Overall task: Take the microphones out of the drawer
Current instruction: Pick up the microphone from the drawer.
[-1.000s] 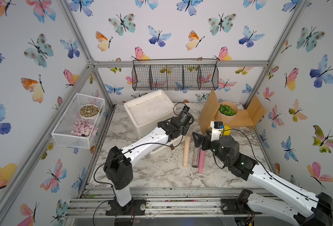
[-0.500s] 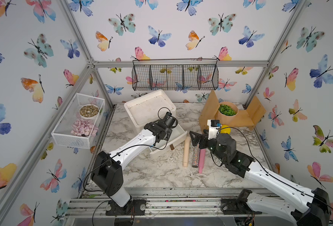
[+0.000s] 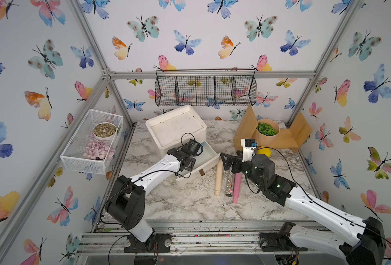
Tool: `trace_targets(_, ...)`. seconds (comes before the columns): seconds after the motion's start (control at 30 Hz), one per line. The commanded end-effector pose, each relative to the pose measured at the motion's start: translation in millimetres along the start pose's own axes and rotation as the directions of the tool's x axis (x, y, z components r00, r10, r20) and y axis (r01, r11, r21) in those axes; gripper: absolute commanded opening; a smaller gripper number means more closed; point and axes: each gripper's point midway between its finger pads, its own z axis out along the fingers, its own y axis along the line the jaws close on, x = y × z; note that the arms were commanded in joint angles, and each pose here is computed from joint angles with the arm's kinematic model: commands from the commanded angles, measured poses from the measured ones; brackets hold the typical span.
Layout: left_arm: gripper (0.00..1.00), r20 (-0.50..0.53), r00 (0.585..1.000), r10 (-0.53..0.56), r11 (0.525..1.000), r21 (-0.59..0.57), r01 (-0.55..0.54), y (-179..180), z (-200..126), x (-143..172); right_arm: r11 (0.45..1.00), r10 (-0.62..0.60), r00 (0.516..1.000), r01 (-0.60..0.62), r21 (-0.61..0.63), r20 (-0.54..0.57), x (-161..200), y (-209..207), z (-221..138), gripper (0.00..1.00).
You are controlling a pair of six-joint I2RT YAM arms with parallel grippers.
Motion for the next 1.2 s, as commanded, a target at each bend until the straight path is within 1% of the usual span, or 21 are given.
trace_targets(0.0,0.66,-0.008,0.999,-0.046,0.999,0.016,0.047,3,10,0,0.999,0.013,1.000,-0.012,-0.035,0.022,-12,11,0,0.98)
trace_targets(0.23,0.64,-0.055,0.997,-0.057,0.994,0.085,0.062,-5,25,4,1.000,0.010,1.000,-0.010,-0.022,0.028,-13,8,-2,0.98)
trace_targets(0.43,0.63,-0.088,0.995,-0.056,0.993,0.103,0.065,-7,35,8,1.000,0.006,0.999,-0.005,-0.005,0.032,-12,3,-5,0.98)
trace_targets(0.6,0.61,-0.108,0.993,-0.052,0.991,0.114,0.064,-12,40,12,1.000,0.005,1.000,-0.005,0.001,0.030,-10,1,-6,0.98)
trace_targets(0.87,0.47,-0.120,0.992,-0.042,0.993,0.109,0.055,-13,45,16,1.000,0.003,1.000,-0.003,0.007,0.031,-9,-1,-7,0.98)
trace_targets(1.03,0.43,-0.125,0.992,-0.026,0.995,0.093,0.038,-9,44,19,1.000,0.002,0.999,-0.003,0.009,0.032,-9,-1,-7,0.98)
trace_targets(1.07,0.40,-0.125,0.992,-0.024,0.995,0.091,0.036,-8,43,19,1.000,0.002,0.999,-0.002,0.008,0.033,-10,-1,-8,0.98)
trace_targets(1.17,0.38,-0.127,0.992,-0.018,0.995,0.094,0.030,-7,38,21,1.000,0.003,0.999,-0.004,0.009,0.035,-11,-1,-7,0.98)
